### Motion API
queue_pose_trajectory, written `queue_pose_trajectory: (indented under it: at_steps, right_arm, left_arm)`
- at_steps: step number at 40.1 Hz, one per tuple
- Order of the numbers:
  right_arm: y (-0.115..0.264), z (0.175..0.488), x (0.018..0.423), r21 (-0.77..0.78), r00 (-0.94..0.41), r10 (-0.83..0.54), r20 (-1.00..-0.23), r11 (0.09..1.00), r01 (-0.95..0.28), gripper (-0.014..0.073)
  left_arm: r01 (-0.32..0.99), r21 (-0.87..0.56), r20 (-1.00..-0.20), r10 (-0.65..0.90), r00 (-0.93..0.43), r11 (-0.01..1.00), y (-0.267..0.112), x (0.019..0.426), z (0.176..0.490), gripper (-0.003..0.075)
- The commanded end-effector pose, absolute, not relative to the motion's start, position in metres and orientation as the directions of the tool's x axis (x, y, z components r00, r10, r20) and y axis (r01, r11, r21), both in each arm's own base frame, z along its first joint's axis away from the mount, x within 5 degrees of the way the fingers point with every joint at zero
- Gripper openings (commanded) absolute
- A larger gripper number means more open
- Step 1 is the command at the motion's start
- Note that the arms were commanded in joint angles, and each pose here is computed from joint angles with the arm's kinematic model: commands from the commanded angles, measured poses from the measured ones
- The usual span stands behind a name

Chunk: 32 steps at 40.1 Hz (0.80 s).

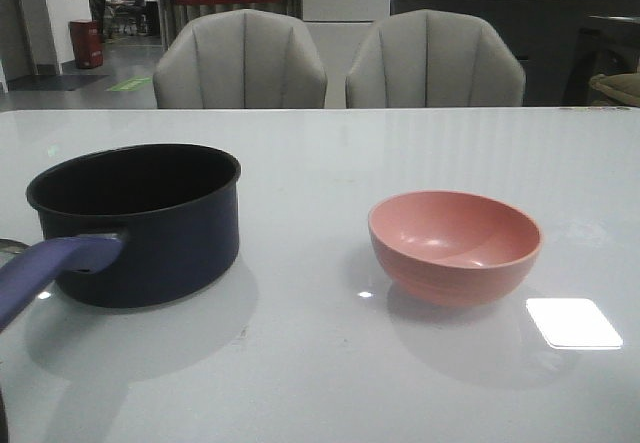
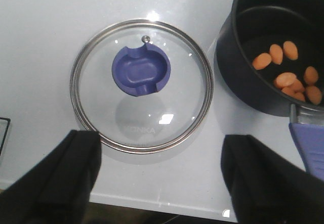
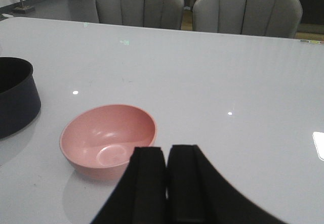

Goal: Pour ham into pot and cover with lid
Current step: 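Grasp the blue knob of the glass lid on the table with the left gripper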

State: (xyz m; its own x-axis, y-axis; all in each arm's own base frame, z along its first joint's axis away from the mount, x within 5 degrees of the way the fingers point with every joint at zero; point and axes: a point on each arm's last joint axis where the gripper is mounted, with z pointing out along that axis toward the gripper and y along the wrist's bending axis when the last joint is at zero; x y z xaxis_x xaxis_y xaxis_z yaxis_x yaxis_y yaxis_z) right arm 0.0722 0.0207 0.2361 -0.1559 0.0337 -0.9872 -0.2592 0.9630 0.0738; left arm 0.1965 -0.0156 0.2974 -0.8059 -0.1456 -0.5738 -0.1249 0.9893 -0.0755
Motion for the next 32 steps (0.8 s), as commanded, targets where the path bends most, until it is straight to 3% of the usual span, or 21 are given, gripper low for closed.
queue_pose_trajectory:
  at_steps: [1, 8, 19, 32]
  right_arm:
    - [0.020, 0.252, 0.074, 0.067, -0.063, 0.053, -0.997, 0.965, -0.254, 0.0149]
    - [0.020, 0.252, 0.074, 0.067, -0.063, 0.053, -0.997, 0.965, -0.254, 0.0149]
    - [0.020, 0.252, 0.074, 0.067, -0.063, 0.053, -0.997, 0.965, -0.254, 0.0149]
    - [0.020, 0.251, 0.074, 0.067, -0.064, 0.053, -0.997, 0.965, -0.254, 0.0148]
  left_arm:
    - [-0.133, -0.081, -0.584, -0.156, -0.797, 0.988, -0.018, 0.217, 0.306, 0.0533]
    - [-0.142, -0.023, -0.489, -0.134, -0.862, 0.990, -0.019, 0.247, 0.290, 0.0533]
    - [-0.242, -0.035, -0.328, -0.240, -0.914, 0.970, -0.017, 0.282, 0.263, 0.0535]
    - [-0.294, -0.044, -0.302, -0.293, -0.907, 0.955, -0.006, 0.308, 0.261, 0.0535]
